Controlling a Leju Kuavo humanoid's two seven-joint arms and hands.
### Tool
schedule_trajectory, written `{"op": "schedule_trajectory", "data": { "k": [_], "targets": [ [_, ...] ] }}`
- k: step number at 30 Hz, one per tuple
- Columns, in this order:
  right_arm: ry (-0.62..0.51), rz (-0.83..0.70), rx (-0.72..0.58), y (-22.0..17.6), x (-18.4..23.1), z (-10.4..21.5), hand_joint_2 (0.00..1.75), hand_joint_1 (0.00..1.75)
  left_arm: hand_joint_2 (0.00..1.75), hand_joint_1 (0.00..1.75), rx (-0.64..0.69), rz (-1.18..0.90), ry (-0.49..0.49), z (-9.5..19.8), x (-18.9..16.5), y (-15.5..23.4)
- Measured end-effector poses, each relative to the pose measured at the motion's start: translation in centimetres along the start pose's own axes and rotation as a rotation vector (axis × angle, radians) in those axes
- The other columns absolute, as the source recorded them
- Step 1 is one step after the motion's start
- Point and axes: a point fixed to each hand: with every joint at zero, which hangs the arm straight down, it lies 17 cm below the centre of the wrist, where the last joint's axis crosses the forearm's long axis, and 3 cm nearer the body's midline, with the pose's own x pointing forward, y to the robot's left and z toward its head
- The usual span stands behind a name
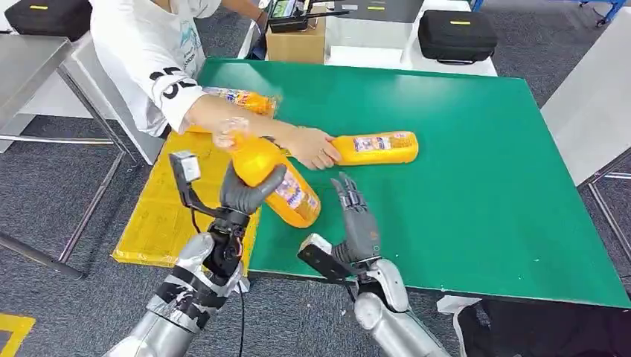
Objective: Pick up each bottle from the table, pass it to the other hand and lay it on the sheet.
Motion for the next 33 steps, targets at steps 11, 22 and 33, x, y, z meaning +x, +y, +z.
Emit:
{"op": "schedule_trajectory", "data": {
  "k": [11, 22, 33],
  "targets": [
    [0.060, -0.130, -0.102, -3.2, -0.9, 0.1, 1.75, 0.00, 1.75, 1.75, 0.114, 0.041, -0.084, -0.1, 3.1, 4.1],
    [0.096, -0.254, -0.250, -8.6, -1.2, 1.0, 1.75, 0.00, 1.75, 1.75, 0.180, -1.083, -0.322, 1.2, 6.3, 9.1],
    [0.118, -0.365, -0.447, -16.1, -1.9, 3.7, 1.75, 0.00, 1.75, 1.75, 0.312, -0.995, -0.236, 4.1, 7.1, 17.7]
  ]
}}
